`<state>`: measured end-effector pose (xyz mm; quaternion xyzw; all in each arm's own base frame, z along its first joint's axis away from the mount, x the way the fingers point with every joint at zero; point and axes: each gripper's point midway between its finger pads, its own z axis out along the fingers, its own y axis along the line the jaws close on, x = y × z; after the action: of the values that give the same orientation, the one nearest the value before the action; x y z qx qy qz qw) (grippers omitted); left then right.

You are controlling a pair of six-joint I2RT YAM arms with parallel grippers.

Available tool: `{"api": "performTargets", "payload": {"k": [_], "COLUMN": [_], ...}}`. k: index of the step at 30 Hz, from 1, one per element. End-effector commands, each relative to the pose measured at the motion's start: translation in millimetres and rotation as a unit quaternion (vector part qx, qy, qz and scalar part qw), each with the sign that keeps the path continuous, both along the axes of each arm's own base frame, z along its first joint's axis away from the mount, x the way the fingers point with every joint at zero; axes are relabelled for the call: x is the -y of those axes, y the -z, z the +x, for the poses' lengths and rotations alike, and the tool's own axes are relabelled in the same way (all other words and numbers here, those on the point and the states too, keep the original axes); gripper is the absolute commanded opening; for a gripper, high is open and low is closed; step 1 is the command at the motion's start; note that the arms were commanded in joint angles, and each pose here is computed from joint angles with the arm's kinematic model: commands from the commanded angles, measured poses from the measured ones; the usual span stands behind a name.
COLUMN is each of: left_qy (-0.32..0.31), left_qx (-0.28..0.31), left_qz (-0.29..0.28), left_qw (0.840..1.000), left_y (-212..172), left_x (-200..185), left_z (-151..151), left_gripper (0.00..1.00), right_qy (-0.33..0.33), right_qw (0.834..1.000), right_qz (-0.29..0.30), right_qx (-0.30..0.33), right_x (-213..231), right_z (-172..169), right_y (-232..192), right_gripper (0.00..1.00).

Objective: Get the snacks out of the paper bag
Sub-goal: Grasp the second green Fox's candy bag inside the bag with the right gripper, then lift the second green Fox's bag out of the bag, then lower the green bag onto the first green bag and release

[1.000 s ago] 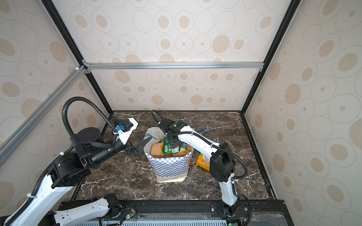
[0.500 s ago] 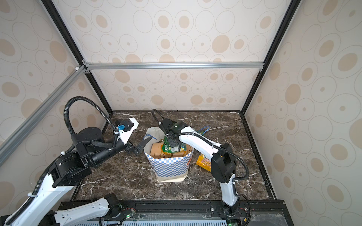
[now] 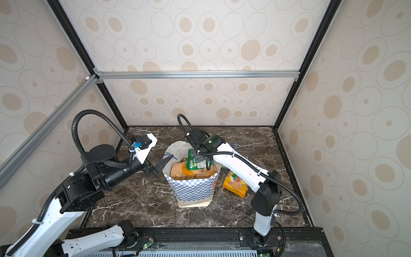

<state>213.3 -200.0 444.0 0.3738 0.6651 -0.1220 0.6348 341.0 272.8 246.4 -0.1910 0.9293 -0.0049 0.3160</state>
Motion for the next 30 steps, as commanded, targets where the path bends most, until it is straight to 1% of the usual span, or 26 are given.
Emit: {"api": "performTargets", "payload": {"k": [1,8,15,20,24,26,30], "left_qy": [0.015,0.019,0.023,0.03,0.046,0.057,0.08], "left_qx": [0.01,0.009,0.013,0.018,0.02,0.019,0.012], "left_qz": [-0.017,-0.019,-0.021,-0.036,-0.057,-0.074,-0.108], "left_qw": [1.0,1.0,0.999,0.999,0.997,0.995,0.991], "left_y": [-10,-10,-12,-21,-31,-36,-37], "left_x": [3,5,8,14,23,29,42], "left_z": [-6,-6,-4,-3,-2,-3,-3], "left_gripper": [0.98,0.98,0.98,0.98,0.98,0.98,0.98], "right_qy": [0.014,0.014,0.01,0.015,0.031,0.049,0.098], "right_qw": [0.998,0.992,0.981,0.967,0.957,0.948,0.93], "right_qz": [0.052,0.113,0.164,0.208,0.219,0.238,0.277], "right_qx": [0.045,0.058,0.103,0.146,0.186,0.207,0.222], "right_x": [-3,-8,-2,0,10,22,51], "right_z": [3,-4,-11,-10,-3,3,23], "right_y": [-41,-78,-133,-180,-213,-236,-252], "right_gripper": [0.0,0.0,0.0,0.0,0.0,0.0,0.0]}}
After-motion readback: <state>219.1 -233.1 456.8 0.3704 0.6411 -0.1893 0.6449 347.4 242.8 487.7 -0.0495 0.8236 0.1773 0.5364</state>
